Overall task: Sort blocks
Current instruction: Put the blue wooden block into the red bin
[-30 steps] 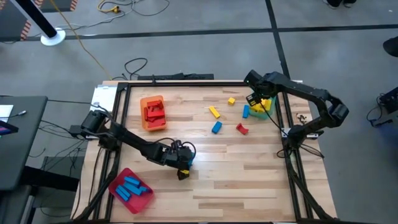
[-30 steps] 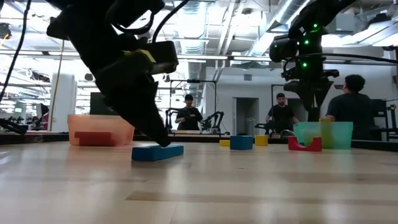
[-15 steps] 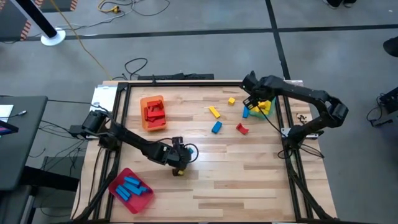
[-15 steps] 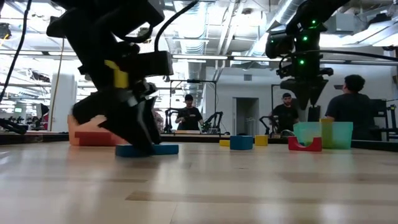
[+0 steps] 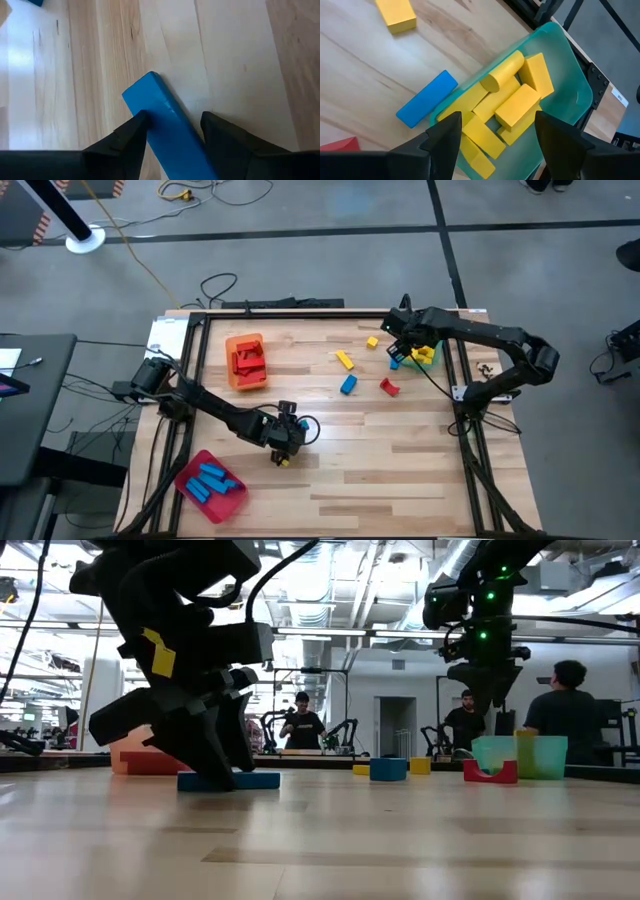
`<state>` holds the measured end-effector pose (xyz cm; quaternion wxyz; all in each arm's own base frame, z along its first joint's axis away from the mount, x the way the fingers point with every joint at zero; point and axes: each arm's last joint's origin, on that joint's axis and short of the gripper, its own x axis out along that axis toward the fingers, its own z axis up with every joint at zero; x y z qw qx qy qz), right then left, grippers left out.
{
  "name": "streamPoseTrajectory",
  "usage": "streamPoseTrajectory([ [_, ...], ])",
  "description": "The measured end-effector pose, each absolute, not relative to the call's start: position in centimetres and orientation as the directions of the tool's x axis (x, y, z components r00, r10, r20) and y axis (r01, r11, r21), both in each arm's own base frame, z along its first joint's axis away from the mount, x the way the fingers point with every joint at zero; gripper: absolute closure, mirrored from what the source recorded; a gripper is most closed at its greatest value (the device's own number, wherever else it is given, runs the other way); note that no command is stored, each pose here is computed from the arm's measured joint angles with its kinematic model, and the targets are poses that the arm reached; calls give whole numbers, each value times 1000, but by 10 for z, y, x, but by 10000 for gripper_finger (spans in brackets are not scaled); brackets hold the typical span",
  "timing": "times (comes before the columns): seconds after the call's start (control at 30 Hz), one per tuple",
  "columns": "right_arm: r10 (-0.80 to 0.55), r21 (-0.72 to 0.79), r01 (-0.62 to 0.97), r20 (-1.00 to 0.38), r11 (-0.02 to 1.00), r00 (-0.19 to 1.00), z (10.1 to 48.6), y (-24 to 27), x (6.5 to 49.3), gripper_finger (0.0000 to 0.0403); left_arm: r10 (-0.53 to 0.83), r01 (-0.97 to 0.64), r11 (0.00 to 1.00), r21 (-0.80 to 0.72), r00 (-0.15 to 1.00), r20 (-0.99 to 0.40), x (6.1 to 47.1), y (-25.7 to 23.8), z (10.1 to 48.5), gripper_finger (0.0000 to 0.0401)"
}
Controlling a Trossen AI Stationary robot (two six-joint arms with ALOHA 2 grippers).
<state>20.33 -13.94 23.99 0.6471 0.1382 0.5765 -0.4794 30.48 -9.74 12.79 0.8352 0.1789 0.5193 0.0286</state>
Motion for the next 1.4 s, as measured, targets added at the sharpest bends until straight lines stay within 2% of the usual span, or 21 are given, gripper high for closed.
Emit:
streamPoseTrajectory([
  [0.3, -467, -372, 762, -878, 530, -104, 240, -132, 209, 138, 176, 80, 964, 253, 522, -835, 298, -95, 158, 143],
  [0.43, -470, -369, 762, -878, 532, -96, 240, -130, 210, 138, 187, 42, 969, 245, 527, -829, 299, -92, 159, 120],
  [0.63, -474, -367, 752, -877, 548, -82, 240, -125, 214, 138, 197, -20, 976, 215, 490, -849, 296, -88, 157, 116],
  [0.87, -476, -364, 743, -877, 562, -70, 240, -120, 217, 138, 123, -88, 992, 94, 447, -886, 290, -74, 144, 116],
  [1.03, -477, -361, 736, -877, 573, -58, 240, -114, 220, 138, 83, -89, 995, 50, 430, -899, 289, -68, 140, 153],
  [1.27, -479, -355, 727, -877, 588, -40, 240, -106, 224, 138, 25, 14, 999, 34, 414, -910, 288, -69, 140, 278],
  [1.4, -481, -349, 727, -876, 591, -30, 240, -102, 226, 138, 13, 54, 998, 38, 409, -913, 289, -69, 142, 281],
])
